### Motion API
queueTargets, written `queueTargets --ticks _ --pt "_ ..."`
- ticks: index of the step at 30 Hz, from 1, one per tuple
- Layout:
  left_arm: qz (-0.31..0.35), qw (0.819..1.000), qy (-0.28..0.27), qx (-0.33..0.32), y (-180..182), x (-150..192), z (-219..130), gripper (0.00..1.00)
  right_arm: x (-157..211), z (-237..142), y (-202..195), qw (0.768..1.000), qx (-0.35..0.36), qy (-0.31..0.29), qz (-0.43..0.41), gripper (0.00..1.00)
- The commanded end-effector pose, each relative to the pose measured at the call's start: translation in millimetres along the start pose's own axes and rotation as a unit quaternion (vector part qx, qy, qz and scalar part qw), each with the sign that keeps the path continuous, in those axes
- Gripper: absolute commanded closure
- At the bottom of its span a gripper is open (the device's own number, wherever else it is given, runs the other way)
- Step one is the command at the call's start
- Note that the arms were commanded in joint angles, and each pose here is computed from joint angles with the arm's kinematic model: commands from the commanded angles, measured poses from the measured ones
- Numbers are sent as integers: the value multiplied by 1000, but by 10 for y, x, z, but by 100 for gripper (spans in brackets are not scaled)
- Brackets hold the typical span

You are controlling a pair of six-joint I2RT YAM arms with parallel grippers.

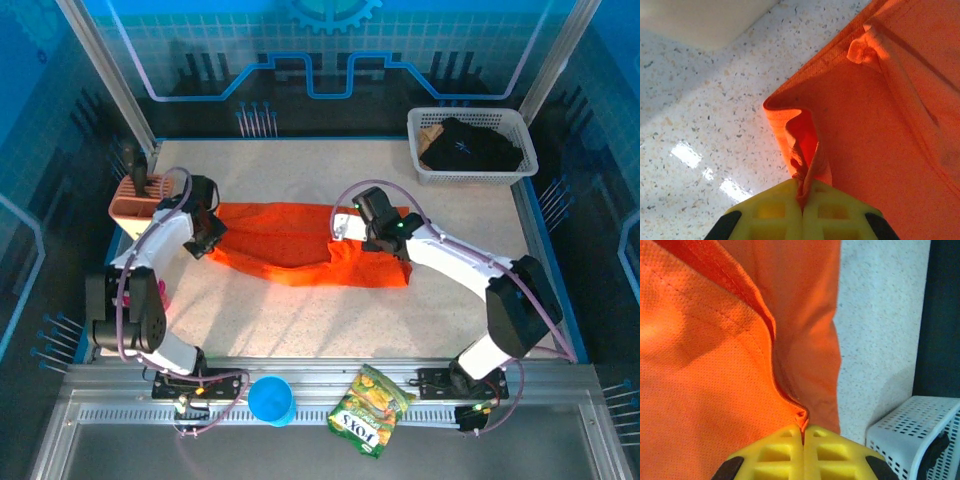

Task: Fold and stack the t-shirts

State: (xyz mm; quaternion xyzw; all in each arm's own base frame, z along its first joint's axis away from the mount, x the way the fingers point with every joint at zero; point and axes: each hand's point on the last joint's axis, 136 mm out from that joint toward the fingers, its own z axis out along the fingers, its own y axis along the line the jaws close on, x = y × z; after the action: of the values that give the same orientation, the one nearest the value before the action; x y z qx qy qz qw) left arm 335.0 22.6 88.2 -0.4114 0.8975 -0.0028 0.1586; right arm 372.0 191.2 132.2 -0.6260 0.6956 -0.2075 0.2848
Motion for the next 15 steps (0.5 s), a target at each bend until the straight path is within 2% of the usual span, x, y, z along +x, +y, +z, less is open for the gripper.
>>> queueTargets --ticks 1,8,15 --pt "16 999 -3 -35 32 -107 66 100 10 130 -253 999 30 6 21 100" --pt "18 997 7 -75 -10 -199 343 100 139 464 -234 998 24 38 55 100" --pt "16 993 1 -114 57 -270 430 100 253 708 -217 993 35 60 94 100"
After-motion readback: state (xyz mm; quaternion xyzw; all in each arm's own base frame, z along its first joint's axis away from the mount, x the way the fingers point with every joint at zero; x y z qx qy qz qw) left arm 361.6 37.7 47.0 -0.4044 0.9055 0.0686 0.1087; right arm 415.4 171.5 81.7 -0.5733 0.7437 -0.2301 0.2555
